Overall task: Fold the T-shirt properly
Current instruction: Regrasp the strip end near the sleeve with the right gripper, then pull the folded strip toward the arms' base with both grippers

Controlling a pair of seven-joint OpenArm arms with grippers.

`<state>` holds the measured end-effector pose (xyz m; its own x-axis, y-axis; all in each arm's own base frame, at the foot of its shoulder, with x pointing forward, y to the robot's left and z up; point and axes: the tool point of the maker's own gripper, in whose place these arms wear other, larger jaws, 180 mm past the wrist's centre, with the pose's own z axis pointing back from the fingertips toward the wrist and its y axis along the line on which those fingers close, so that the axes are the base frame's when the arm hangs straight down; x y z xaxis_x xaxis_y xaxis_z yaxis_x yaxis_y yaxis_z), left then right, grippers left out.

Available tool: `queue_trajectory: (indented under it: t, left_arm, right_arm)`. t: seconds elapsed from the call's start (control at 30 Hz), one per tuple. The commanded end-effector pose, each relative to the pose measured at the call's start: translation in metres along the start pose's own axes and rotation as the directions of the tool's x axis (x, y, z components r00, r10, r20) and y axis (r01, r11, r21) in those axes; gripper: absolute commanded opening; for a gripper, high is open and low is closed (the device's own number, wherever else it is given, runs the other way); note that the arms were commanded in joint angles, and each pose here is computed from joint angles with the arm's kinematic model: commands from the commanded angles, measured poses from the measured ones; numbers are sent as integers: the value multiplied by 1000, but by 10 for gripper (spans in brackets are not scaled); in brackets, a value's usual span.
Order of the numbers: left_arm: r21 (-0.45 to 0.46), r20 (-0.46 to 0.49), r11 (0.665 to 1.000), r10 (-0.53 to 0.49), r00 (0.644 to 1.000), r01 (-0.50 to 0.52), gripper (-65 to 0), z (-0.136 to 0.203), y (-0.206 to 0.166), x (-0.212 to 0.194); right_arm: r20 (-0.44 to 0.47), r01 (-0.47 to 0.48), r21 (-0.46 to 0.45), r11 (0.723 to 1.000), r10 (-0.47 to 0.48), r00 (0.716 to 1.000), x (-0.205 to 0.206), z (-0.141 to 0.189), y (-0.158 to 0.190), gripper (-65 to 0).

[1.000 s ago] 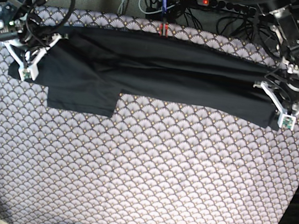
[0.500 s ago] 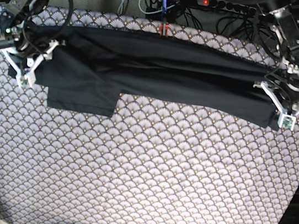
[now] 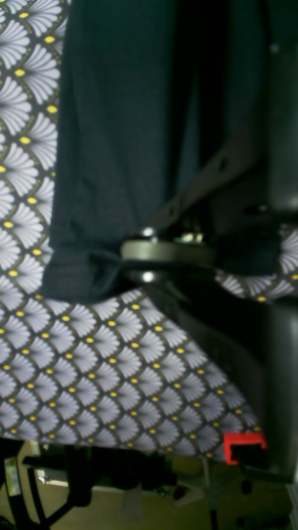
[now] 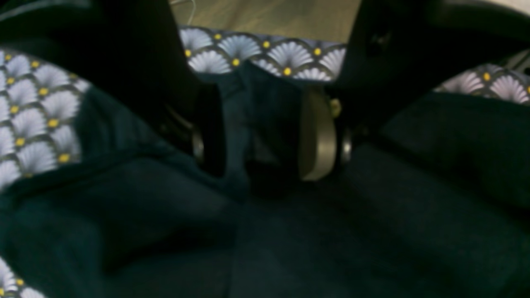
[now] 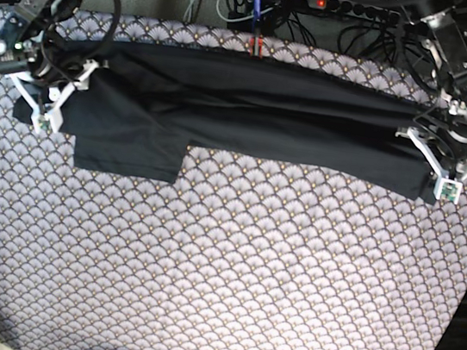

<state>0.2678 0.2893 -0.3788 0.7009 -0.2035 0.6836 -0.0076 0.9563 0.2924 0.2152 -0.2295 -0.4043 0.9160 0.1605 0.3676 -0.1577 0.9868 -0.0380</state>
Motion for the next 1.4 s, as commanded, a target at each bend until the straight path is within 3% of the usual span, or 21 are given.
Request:
queue_trajectory:
  t: [0.0,0.17,0.37,0.57,0.63,0.77,1.1,1.37]
  left_arm:
    - [23,43,1000,-2,999,1,-650,2,8,13]
    - [25,46,1000,-3,999,2,-650,3,9,14]
    - [24,44,1000,-4,999,3,-650,3,8,13]
    - [23,42,1000,-4,999,3,-650,2,8,12]
    - [23,42,1000,-4,999,3,-650,2,8,12]
    - [22,42,1000,-3,999,2,-650,2,8,12]
    - [26,47,1000,-2,999,1,-650,2,9,14]
    - [27,45,1000,-7,999,6,-650,2,11,14]
  right_arm:
    - [32,0,-8,1000,0,999,9,4,-3,-344]
    - [23,5,2,1000,-5,1000,7,1,-1,-344]
    - [-21,49,78,996,-48,999,-8,-27,9,-345]
    - [-31,49,83,995,-47,998,-14,-28,11,-363]
    - [-33,48,84,995,-45,998,-14,-28,12,-427]
    - [-34,47,81,996,-44,998,-15,-28,11,-649]
    - [76,-22,-49,999,26,997,3,18,-6,-650]
    - [62,-37,-74,997,41,997,-4,23,-13,-650]
